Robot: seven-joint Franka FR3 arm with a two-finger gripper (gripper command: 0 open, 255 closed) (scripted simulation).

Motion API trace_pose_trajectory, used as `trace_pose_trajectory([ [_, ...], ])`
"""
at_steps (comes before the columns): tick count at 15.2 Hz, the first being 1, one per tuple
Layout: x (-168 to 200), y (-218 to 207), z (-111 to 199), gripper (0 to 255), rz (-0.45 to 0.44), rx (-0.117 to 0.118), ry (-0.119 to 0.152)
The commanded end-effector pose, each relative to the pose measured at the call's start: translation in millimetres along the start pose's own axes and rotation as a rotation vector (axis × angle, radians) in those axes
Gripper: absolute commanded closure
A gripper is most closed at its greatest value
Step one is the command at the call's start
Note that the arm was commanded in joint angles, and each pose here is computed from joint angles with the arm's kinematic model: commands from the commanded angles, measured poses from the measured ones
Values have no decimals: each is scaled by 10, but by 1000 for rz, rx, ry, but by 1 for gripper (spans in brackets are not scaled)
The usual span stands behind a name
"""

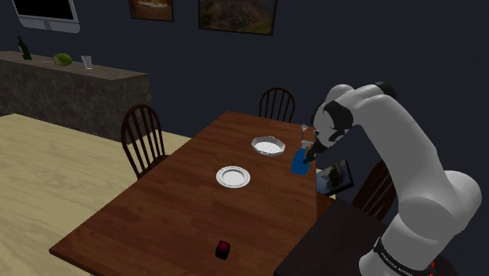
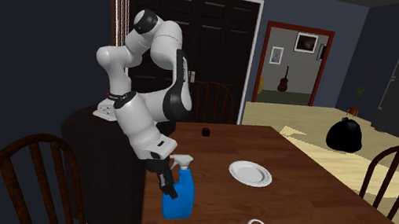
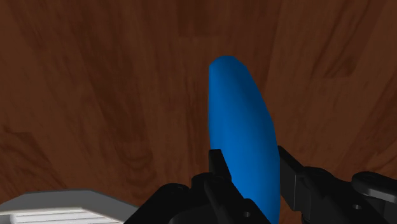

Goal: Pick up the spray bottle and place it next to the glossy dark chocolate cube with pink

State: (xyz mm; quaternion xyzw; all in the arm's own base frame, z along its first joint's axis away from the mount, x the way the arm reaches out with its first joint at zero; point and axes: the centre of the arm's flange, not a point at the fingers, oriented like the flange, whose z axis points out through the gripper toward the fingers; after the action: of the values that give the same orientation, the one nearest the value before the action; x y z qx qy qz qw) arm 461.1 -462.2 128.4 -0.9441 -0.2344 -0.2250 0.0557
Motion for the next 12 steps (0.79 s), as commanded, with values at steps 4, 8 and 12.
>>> trace_pose_trajectory([
  [4, 0, -1, 1, 255, 0, 0, 0],
  [8, 72, -1, -140, 255, 0, 0, 0],
  [12, 167, -1, -328, 255, 0, 0, 0],
])
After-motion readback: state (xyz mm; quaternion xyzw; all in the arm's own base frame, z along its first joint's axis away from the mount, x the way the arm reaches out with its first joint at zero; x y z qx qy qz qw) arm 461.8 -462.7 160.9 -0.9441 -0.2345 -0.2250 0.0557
